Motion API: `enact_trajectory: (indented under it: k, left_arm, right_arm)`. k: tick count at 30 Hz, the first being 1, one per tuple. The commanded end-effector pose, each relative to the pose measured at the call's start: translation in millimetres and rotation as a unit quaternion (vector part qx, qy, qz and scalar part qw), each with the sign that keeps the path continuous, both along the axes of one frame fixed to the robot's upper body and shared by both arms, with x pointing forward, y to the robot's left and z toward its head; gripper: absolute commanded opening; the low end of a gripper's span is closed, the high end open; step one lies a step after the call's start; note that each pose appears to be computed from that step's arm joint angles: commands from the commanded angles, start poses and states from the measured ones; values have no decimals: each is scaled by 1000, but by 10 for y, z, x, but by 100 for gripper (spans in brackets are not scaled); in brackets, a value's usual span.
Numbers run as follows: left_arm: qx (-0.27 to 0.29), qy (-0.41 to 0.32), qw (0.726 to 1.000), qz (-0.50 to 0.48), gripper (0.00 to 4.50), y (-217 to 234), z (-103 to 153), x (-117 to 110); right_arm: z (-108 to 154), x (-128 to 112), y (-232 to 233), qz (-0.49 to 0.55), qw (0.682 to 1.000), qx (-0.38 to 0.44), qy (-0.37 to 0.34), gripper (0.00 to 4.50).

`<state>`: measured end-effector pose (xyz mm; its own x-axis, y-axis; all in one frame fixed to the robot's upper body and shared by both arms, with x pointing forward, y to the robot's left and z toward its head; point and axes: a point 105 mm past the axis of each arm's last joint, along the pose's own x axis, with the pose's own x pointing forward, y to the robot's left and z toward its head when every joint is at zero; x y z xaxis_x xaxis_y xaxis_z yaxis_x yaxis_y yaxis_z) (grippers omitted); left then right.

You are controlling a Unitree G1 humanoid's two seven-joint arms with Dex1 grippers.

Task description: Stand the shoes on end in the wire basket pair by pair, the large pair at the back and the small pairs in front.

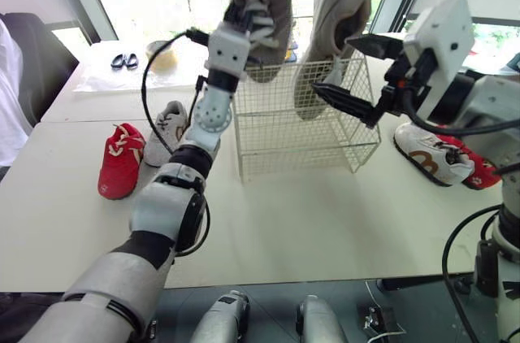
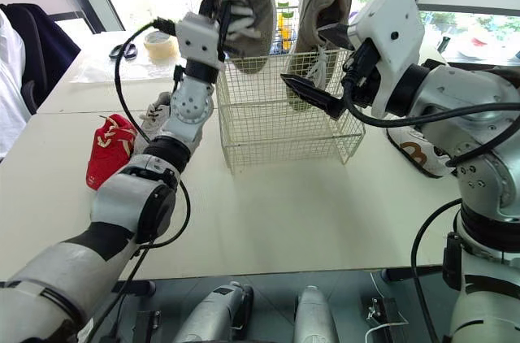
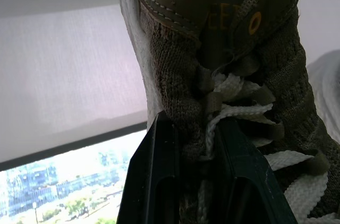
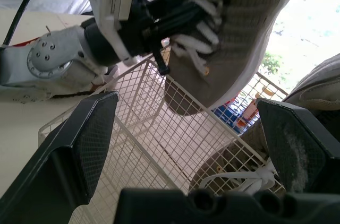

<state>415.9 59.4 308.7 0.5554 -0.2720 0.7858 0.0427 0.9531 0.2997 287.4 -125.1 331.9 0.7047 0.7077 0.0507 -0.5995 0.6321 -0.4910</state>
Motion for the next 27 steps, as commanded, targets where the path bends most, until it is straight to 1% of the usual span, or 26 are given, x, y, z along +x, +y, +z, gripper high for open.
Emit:
enact_trajectory:
  k: [1, 4, 6, 8, 9, 10, 14, 15, 17, 19, 21, 24, 27]
  left_arm:
    - [-11, -27, 999, -15, 20, -36, 107, -81]
    - [-6, -4, 1000, -29, 20, -48, 3, -56]
    - [-9, 30, 998, -47, 20, -58, -97, -6]
    - [-22, 65, 995, -67, 125, -53, -194, 40]
    - [-31, 74, 994, -76, 165, -42, -226, 41]
    - [-35, 81, 993, -81, 210, -34, -255, 39]
    - [-45, 93, 988, -112, 417, 34, -300, -34]
    - [-46, 99, 987, -121, 448, 51, -309, -52]
    - [-46, 115, 982, -144, 448, 90, -322, -111]
    - [-44, 131, 975, -171, 448, 181, -320, -238]
    - [-52, 151, 969, -190, 448, 328, -275, -364]
    - [-38, 172, 963, -202, 448, 452, -207, -496]
    - [-18, 221, 943, -250, 448, 580, -132, -634]
  right_arm:
    - [134, -79, -24, -3, 999, 1, -32, 450]
    - [126, -78, -20, -2, 1000, 1, -31, 450]
    - [119, -75, -19, -1, 1000, 1, -29, 450]
    - [114, -73, -19, -1, 1000, 0, -28, 450]
    - [112, -72, -18, 0, 1000, 0, -28, 450]
    - [110, -73, -18, 0, 1000, 0, -28, 450]
    - [94, -69, -16, 1, 1000, -1, -24, 450]
    - [92, -71, -17, 2, 1000, -1, -24, 450]
    - [87, -75, -24, 1, 1000, -2, -23, 450]
    - [68, -67, -22, 1, 1000, -3, -21, 450]
    - [56, -59, -23, 2, 1000, -3, -18, 450]
    - [46, -52, -53, -1, 1000, -4, -15, 450]
    - [80, -23, -197, -26, 1000, -1, -15, 450]
